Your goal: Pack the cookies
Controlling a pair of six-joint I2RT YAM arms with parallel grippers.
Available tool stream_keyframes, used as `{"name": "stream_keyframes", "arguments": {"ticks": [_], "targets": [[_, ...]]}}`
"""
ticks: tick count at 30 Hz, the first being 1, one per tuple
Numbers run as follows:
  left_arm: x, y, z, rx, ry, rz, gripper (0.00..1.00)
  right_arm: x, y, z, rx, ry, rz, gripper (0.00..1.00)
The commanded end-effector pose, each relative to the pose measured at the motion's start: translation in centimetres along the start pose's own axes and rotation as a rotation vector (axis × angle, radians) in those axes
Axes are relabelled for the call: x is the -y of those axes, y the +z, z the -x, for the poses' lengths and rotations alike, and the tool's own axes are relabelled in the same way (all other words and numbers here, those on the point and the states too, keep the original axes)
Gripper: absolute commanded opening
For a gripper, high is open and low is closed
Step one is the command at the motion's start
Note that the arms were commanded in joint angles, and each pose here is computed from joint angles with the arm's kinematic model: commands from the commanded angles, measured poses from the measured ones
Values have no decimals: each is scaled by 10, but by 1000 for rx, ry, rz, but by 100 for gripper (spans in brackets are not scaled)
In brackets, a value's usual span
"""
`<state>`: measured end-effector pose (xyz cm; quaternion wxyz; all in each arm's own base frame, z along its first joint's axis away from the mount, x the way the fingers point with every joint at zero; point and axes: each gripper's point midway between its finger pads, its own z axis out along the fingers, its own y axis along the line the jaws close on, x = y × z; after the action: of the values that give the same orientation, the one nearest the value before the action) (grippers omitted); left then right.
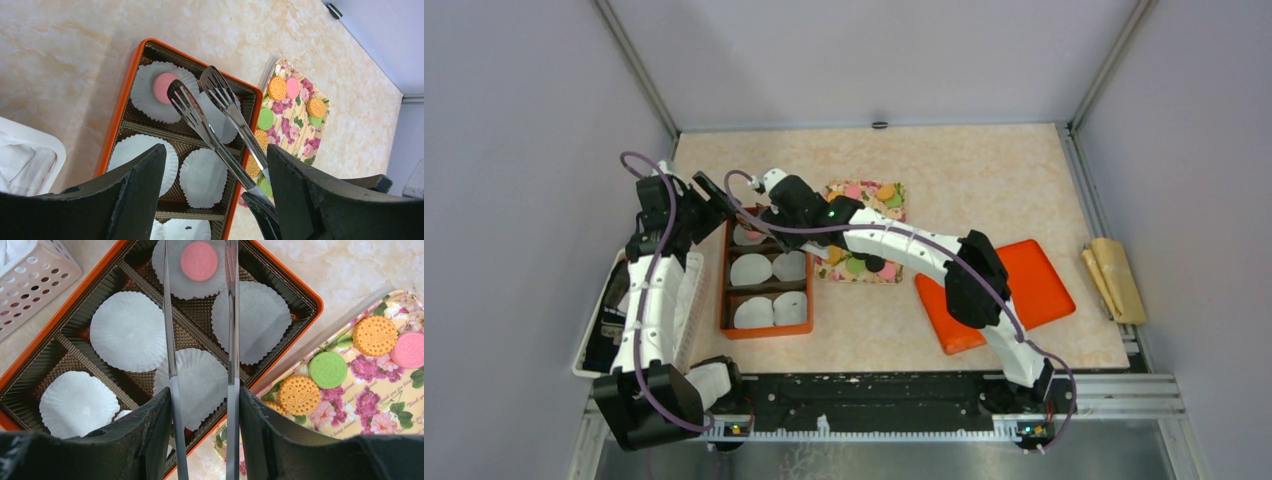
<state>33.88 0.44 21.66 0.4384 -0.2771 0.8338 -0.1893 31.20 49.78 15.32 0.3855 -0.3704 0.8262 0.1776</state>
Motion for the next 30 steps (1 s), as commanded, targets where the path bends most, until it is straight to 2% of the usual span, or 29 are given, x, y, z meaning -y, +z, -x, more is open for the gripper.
{"name": "stream_keyframes", "arguments": {"ticks": [1, 6, 12, 21, 30], "targets": [[6, -1, 10, 26, 20, -43, 79, -8, -13, 34, 95, 10, 17, 49], [7, -2, 9, 23, 22, -53, 79, -3, -24, 40, 129, 25, -3, 46], [13, -2, 7, 20, 14, -88, 79, 25, -68, 46, 185, 30, -123, 45], [22, 3, -4, -31, 7, -166, 79, 74, -139, 17, 203, 49, -321, 46], [25, 5, -9, -52, 0, -196, 78, 110, -128, -44, 87, 92, -414, 47]]}}
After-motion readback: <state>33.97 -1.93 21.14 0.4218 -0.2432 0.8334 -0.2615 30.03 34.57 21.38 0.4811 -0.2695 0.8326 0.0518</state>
